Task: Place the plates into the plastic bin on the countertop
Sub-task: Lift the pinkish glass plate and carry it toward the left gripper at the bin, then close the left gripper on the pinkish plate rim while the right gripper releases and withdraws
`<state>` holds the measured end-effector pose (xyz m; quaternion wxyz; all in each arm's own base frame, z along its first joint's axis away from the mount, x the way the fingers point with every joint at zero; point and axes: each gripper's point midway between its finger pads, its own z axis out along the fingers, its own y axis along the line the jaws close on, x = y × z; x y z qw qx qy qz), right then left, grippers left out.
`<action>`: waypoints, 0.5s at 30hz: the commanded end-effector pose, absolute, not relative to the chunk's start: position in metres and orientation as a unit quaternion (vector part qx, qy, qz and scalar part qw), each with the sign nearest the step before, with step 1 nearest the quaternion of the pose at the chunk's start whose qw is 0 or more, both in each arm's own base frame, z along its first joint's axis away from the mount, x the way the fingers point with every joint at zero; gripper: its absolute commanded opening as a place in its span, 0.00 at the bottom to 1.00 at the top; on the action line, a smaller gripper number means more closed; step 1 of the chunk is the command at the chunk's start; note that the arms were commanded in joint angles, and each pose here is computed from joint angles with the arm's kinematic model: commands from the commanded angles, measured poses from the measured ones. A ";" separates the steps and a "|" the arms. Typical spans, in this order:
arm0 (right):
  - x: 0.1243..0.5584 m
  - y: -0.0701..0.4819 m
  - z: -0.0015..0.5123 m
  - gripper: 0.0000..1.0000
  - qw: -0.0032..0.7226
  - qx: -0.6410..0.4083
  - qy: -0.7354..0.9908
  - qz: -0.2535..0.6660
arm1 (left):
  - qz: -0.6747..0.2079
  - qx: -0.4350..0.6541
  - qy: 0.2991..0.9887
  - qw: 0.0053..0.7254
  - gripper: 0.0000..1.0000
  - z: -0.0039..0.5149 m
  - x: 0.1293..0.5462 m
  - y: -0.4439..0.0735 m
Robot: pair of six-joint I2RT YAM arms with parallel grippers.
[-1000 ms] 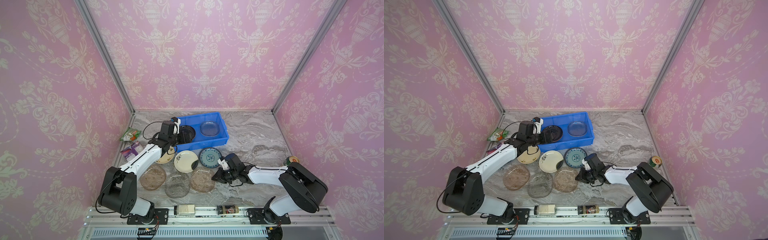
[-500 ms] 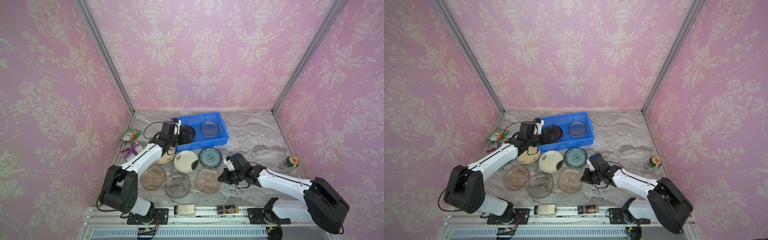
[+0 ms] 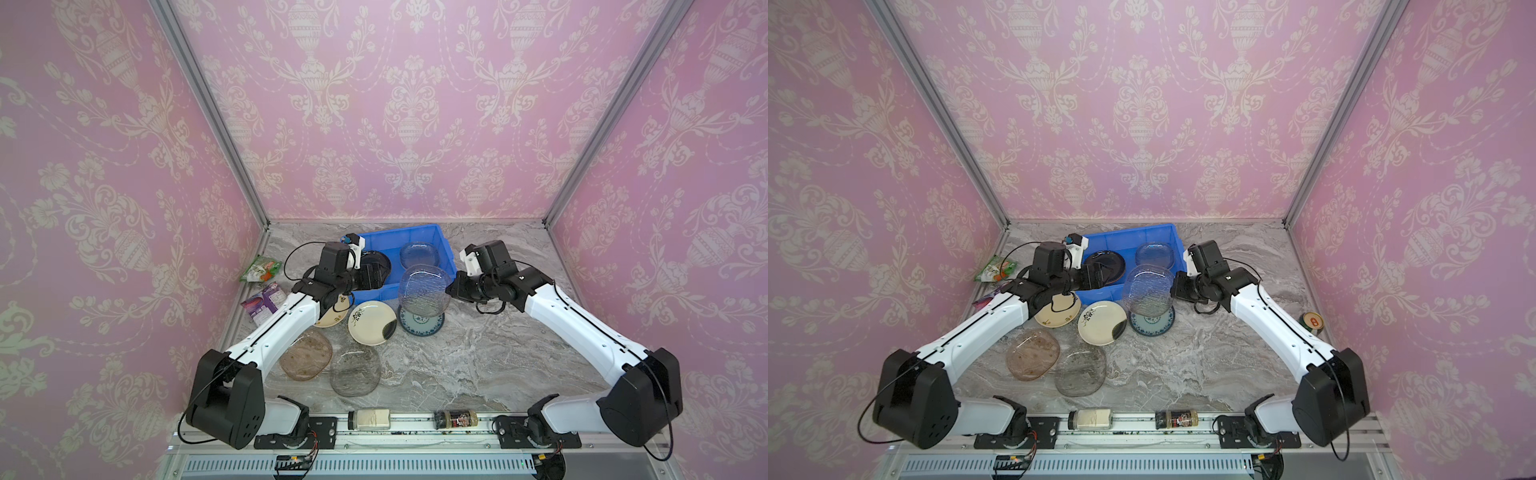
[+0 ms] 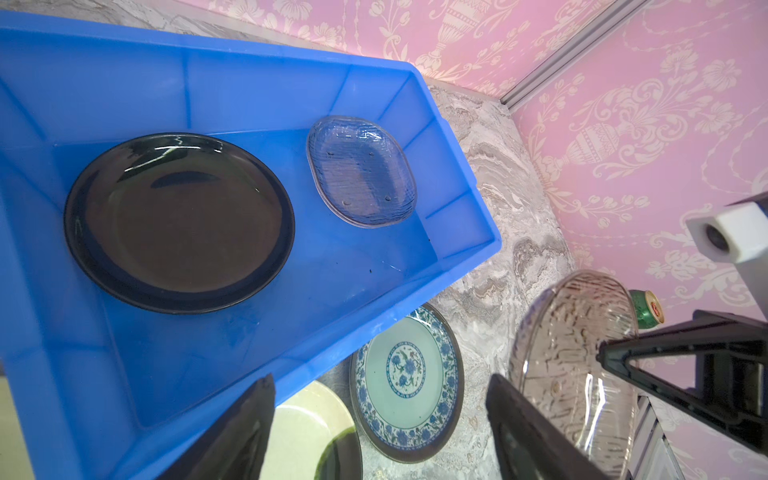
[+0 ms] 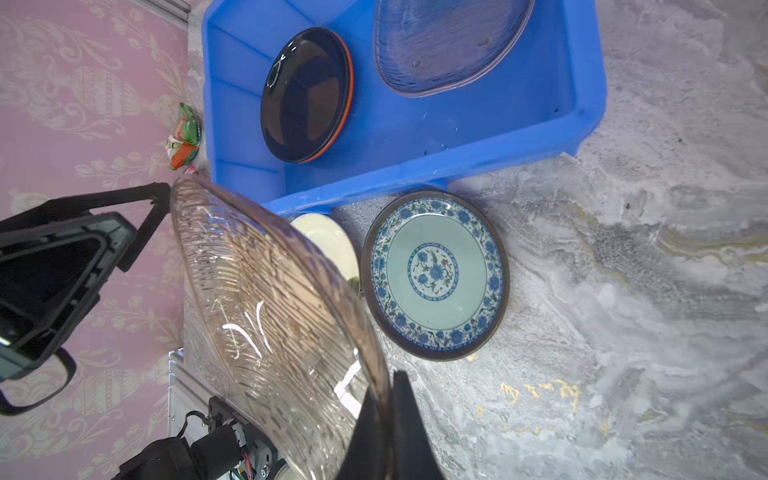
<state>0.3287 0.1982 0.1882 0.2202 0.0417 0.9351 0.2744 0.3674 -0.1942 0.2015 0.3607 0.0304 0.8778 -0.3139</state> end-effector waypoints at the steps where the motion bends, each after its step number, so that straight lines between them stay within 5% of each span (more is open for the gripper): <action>1: 0.341 0.194 0.191 0.00 0.228 0.020 0.938 0.260 | -0.316 0.056 0.874 0.364 0.79 0.209 0.366 -0.200; 15: 0.370 0.217 0.191 0.00 0.221 0.008 0.925 0.310 | -0.335 0.078 0.872 0.348 0.73 0.203 0.372 -0.225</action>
